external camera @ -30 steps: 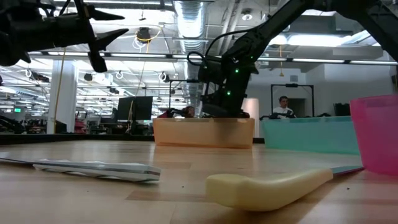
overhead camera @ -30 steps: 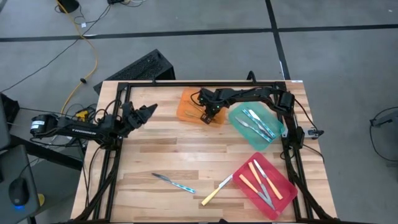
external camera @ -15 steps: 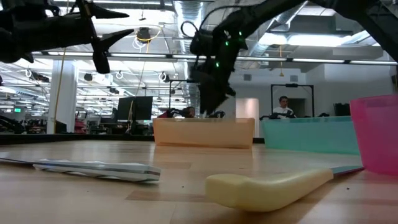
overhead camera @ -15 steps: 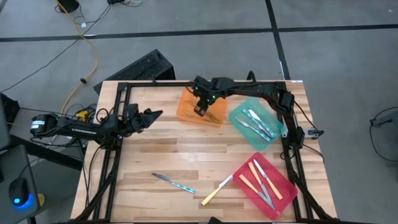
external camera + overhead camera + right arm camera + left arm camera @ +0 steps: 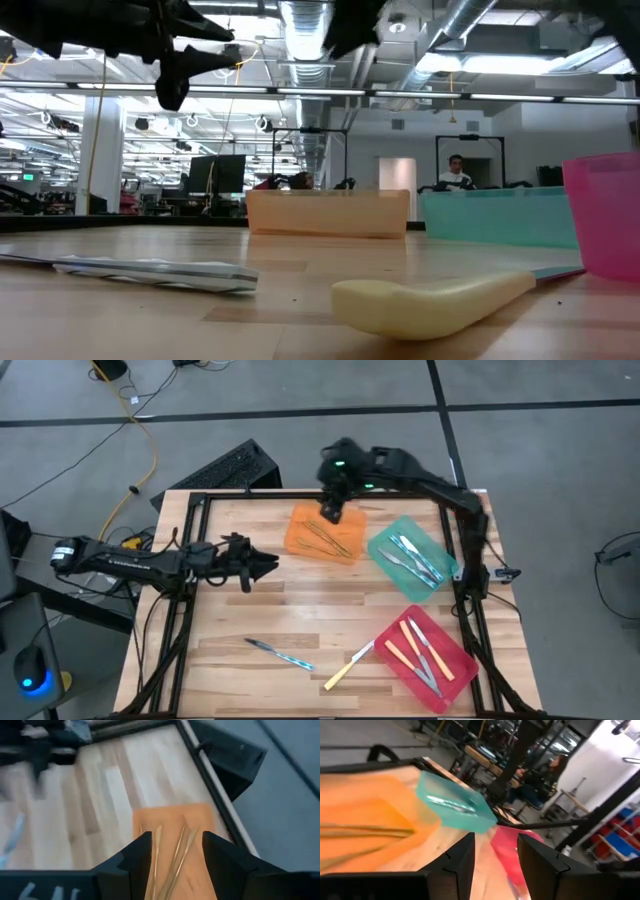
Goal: Sort silverware by color (type)
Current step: Put the white patterned knife into the blue bin
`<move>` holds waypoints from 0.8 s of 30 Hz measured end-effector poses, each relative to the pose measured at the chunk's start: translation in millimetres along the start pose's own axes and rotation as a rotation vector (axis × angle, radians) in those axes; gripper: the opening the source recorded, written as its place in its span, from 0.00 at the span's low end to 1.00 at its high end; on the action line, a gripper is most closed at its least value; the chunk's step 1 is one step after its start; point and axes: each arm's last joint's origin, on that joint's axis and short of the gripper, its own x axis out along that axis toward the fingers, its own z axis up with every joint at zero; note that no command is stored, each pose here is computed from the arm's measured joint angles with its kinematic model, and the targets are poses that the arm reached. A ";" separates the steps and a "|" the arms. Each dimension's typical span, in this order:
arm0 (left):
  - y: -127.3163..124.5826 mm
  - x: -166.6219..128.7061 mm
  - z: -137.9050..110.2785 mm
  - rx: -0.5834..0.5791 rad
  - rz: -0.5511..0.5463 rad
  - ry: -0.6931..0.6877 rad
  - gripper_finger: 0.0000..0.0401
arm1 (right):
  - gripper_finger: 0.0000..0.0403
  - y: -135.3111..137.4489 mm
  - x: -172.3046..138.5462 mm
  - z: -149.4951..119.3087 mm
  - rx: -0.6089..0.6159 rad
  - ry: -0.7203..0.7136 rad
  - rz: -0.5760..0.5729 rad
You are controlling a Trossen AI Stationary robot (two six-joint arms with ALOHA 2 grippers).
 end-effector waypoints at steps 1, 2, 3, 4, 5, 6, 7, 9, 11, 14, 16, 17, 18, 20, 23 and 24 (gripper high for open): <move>-0.9 -0.2 0.0 0.012 0.011 -0.012 0.32 | 0.48 1.3 -14.4 -2.0 0.000 -0.017 0.001; -1.9 -0.4 0.2 0.022 0.018 -0.025 0.32 | 0.48 4.4 -32.5 -1.7 -0.001 -0.057 0.004; -2.2 -0.5 0.4 0.029 0.029 -0.037 0.32 | 0.48 4.2 -51.9 -3.6 0.006 -0.083 0.005; -2.4 -0.7 0.2 0.035 0.040 -0.043 0.32 | 0.48 3.7 -70.2 -7.7 0.008 -0.090 0.004; -2.5 -0.5 -0.2 0.038 0.044 -0.045 0.32 | 0.48 3.9 -87.1 -12.0 0.007 -0.097 0.005; -2.3 0.1 -0.7 0.038 0.048 -0.042 0.32 | 0.48 5.9 -104.2 -14.7 0.004 -0.125 0.010; -2.0 0.5 -1.3 0.030 0.051 -0.038 0.32 | 0.48 7.2 -118.9 -17.7 0.001 -0.150 0.011; -2.2 2.3 -2.3 0.001 0.047 -0.035 0.32 | 0.48 10.7 -147.5 -26.4 -0.008 -0.184 0.014; -2.7 3.8 -5.2 -0.023 0.042 -0.016 0.32 | 0.48 15.4 -174.7 -36.0 -0.019 -0.223 0.026; -4.9 7.2 -12.6 -0.020 0.032 0.027 0.32 | 0.48 20.6 -212.2 -56.4 -0.025 -0.241 0.058; -6.8 10.2 -18.8 -0.010 0.027 0.057 0.32 | 0.48 23.5 -232.8 -71.2 -0.010 -0.235 0.078; -7.7 12.0 -22.4 -0.005 0.024 0.073 0.32 | 0.48 24.9 -242.2 -79.0 -0.001 -0.229 0.081; -8.7 13.9 -25.8 -0.002 0.020 0.087 0.32 | 0.48 26.4 -250.8 -86.3 0.008 -0.223 0.088; -11.8 18.2 -32.0 -0.005 0.007 0.109 0.32 | 0.48 29.3 -264.6 -99.4 0.028 -0.210 0.103; -20.4 27.0 -36.6 0.003 -0.003 0.147 0.32 | 0.48 32.2 -281.6 -116.0 0.052 -0.198 0.131; -24.3 30.9 -36.9 0.013 -0.009 0.154 0.32 | 0.48 32.9 -286.1 -120.5 0.058 -0.195 0.143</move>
